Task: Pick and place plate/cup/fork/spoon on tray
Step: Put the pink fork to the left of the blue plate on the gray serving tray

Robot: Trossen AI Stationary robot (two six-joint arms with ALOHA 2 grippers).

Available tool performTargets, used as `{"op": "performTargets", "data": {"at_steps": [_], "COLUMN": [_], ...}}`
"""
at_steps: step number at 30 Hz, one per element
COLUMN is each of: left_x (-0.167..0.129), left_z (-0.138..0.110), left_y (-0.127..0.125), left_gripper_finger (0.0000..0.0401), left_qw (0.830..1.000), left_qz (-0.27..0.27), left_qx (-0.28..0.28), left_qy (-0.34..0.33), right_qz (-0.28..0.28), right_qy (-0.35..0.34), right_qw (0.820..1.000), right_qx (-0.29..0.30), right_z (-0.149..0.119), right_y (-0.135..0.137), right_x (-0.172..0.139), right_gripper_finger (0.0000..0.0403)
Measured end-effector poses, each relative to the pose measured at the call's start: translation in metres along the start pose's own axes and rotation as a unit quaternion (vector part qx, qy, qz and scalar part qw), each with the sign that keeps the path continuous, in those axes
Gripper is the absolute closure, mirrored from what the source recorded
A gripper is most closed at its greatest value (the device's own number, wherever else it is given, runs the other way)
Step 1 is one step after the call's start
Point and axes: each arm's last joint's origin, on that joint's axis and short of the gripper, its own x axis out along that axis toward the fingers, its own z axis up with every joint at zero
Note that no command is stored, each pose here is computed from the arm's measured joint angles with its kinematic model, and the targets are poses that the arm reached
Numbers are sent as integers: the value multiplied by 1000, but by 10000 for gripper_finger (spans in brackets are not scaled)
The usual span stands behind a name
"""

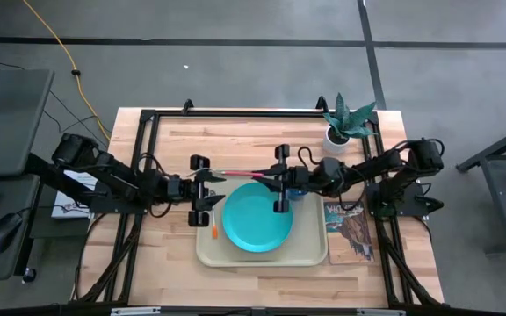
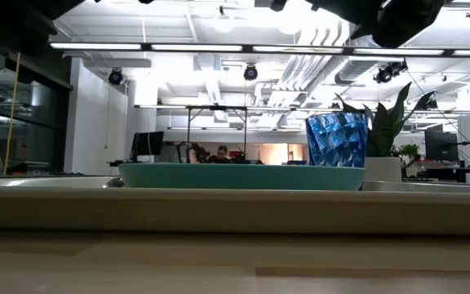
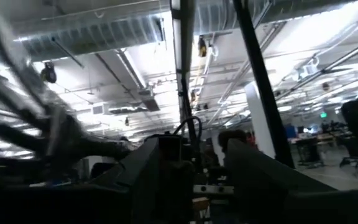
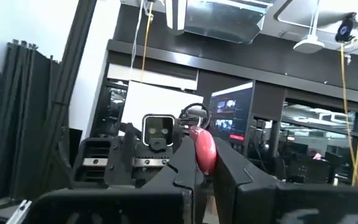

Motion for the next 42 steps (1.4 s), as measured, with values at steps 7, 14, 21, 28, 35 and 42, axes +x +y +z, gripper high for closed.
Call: {"op": "performTargets", "data": {"at_steps": [7, 14, 21, 28, 35, 42], "left_x": [0, 0, 7, 21, 21, 21], "left_z": [0, 0, 4, 0, -4, -2], "left_y": [1, 1, 1, -3, -4, -6], "left_gripper_finger": [229, 229, 229, 229, 229, 273], "left_qw": [1000, 1000, 1000, 1000, 999, 999], "left_qz": [9, 12, 14, 4, 16, 13], "left_qx": [-1, -2, -19, -29, -28, -32], "left_qy": [3, 4, -10, -2, 8, 6], "right_qz": [8, 23, 37, 37, 36, 33], "right_qy": [-21, -47, -21, -21, -22, -18], "right_qw": [1000, 998, 999, 999, 999, 999], "right_qx": [-16, -17, -7, -5, -7, -9], "right_z": [5, 10, 4, 4, 4, 4], "right_y": [7, 8, 10, 10, 10, 10], "right_x": [0, 0, 0, 0, 0, 0], "right_gripper_finger": [394, 394, 394, 393, 393, 393]}}
